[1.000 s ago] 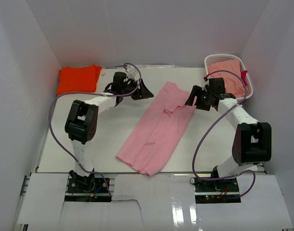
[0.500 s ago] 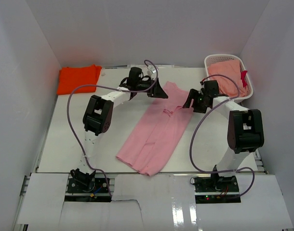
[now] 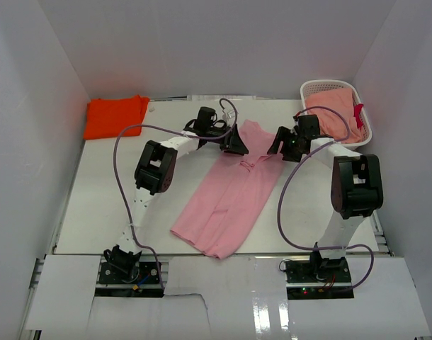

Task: Fold and stack the t-shirts
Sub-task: Rotate the tshirt 90 degrees

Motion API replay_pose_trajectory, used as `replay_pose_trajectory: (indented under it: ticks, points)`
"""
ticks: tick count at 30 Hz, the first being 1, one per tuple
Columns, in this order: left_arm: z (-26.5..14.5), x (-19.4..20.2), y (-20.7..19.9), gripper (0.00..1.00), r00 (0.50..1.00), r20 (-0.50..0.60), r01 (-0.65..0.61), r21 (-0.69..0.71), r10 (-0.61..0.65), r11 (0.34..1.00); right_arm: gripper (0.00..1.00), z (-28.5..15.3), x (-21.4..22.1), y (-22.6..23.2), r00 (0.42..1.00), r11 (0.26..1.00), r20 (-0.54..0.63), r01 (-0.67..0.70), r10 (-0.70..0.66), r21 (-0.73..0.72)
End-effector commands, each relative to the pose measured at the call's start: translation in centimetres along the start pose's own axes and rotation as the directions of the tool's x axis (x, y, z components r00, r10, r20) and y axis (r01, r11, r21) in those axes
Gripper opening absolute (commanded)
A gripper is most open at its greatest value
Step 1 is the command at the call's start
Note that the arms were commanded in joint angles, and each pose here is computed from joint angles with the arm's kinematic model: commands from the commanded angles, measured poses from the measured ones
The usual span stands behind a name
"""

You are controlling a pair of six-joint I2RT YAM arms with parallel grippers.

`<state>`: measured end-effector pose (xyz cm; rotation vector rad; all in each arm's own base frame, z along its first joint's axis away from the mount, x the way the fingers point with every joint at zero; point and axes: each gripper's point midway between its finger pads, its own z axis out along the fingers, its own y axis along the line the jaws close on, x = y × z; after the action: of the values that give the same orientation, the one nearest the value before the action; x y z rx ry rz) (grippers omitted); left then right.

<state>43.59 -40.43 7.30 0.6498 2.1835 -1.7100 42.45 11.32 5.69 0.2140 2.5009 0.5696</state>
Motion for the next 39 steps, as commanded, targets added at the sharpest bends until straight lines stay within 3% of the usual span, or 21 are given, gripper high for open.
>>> replay_pose_trajectory:
  ticks: [1,28,39]
  points:
    - [-0.3,-1.7,-2.1,0.64,0.997,0.01,-0.077,0.019,0.077,0.997,0.77,0.2,-2.3,0.5,0.998,1.0,0.059,0.014,-0.013,-0.012]
    - [-0.8,0.1,4.5,0.66,1.0,0.0,-0.024,-0.272,0.025,0.962,0.77,3.4,-2.0,-0.9,1.0,1.0,0.013,-0.002,0.002,0.011]
    - [-3.2,0.3,7.1,0.67,0.993,0.098,0.103,-0.363,-0.072,0.926,0.77,6.2,-4.3,0.6,1.0,0.998,-0.007,0.011,-0.011,-0.059]
